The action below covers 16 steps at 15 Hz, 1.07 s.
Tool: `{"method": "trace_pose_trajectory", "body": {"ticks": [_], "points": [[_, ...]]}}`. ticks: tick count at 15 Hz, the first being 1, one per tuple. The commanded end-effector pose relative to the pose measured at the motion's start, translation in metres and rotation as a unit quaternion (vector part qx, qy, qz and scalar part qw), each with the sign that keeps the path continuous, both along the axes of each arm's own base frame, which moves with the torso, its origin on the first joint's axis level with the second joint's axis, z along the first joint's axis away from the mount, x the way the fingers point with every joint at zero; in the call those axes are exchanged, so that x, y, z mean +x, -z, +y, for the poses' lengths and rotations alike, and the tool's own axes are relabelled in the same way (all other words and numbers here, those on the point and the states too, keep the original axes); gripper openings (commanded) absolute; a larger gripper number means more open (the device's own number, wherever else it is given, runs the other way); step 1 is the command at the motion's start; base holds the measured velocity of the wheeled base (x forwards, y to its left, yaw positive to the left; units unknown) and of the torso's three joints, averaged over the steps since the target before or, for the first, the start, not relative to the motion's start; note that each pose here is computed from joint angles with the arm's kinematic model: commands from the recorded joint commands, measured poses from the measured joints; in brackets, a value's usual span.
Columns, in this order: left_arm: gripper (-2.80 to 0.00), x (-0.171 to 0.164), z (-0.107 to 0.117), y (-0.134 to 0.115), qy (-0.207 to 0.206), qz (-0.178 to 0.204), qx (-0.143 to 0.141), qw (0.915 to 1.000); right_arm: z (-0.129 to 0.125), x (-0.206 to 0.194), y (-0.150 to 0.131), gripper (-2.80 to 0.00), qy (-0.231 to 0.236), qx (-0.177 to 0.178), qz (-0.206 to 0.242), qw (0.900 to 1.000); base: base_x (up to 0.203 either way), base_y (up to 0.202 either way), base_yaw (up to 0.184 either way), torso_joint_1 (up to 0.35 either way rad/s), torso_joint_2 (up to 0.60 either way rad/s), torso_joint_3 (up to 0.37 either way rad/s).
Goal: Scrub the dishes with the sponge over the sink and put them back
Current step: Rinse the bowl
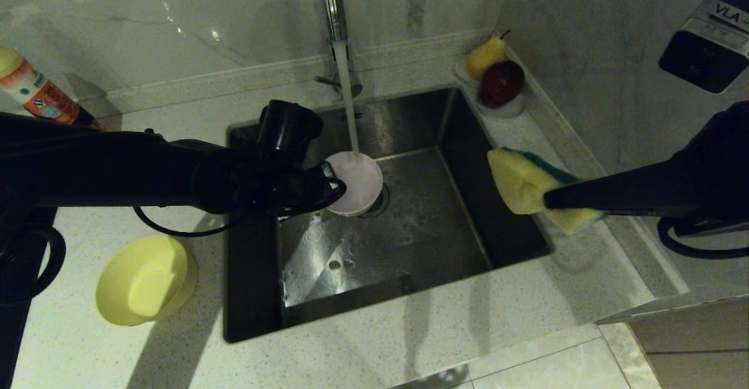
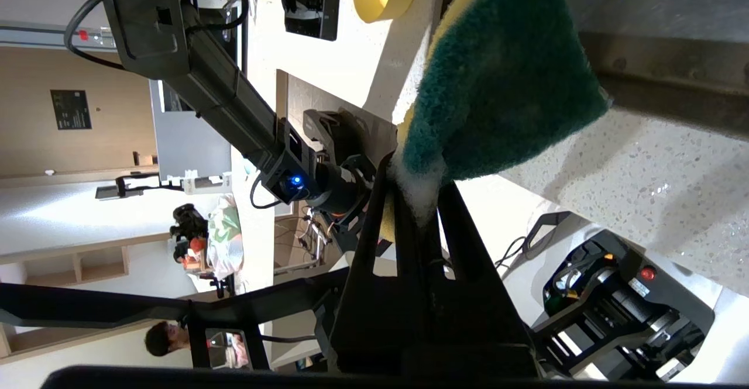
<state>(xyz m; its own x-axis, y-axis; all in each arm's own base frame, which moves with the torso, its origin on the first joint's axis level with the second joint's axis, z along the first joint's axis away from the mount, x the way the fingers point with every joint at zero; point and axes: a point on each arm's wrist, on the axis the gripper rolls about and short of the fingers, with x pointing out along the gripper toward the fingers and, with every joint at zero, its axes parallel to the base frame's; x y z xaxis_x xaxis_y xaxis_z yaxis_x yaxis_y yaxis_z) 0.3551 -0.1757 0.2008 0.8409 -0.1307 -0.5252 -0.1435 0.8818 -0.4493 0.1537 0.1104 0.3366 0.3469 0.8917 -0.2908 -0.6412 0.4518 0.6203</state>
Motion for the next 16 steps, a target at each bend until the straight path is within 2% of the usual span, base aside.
{"method": "trace_pose_trajectory", "body": {"ticks": [1, 5, 7, 9, 10, 13, 14, 16], "points": [[-2.8, -0.003, -0.001, -0.002, 0.001, -0.002, -0.002, 1.0, -0.001, -0.002, 0.001, -2.8, -0.002, 0.0, 0.003, 1.0, 0.0, 0.0, 0.0, 0.0, 0.0, 0.0], [-2.8, -0.014, 0.009, -0.018, -0.012, -0.023, 0.002, 0.9997, -0.002, -0.002, 0.002, -2.8, 0.001, -0.001, 0.005, 1.0, 0.0, 0.0, 0.0, 0.0, 0.0, 0.0], [-2.8, -0.021, 0.02, -0.029, -0.049, -0.048, 0.042, 0.9967, -0.003, -0.004, 0.004, -2.8, -0.002, -0.001, 0.007, 1.0, 0.0, 0.0, 0.0, 0.0, 0.0, 0.0], [-2.8, -0.022, 0.03, -0.039, -0.102, -0.085, 0.092, 0.9869, -0.005, -0.007, 0.005, -2.8, -0.006, 0.0, 0.011, 1.0, 0.0, 0.0, 0.0, 0.0, 0.0, 0.0], [-2.8, -0.024, 0.037, -0.045, -0.119, -0.106, 0.102, 0.9819, -0.005, -0.007, 0.006, -2.8, -0.006, 0.0, 0.012, 1.0, 0.0, 0.0, 0.0, 0.0, 0.0, 0.0], [-2.8, -0.038, 0.051, -0.05, -0.119, -0.166, 0.135, 0.9697, -0.005, -0.007, 0.006, -2.8, -0.004, 0.001, 0.018, 1.0, 0.0, 0.0, 0.0, 0.0, 0.0, 0.0], [-2.8, -0.044, 0.053, -0.052, -0.115, -0.195, 0.149, 0.9627, -0.004, -0.006, 0.007, -2.8, -0.004, 0.0, 0.022, 1.0, 0.0, 0.0, 0.0, 0.0, 0.0, 0.0], [-2.8, -0.053, 0.057, -0.057, -0.11, -0.267, 0.183, 0.9397, -0.001, -0.001, 0.013, -2.8, -0.004, -0.006, 0.032, 0.999, 0.0, 0.0, 0.0, 0.0, 0.0, 0.0]]}}
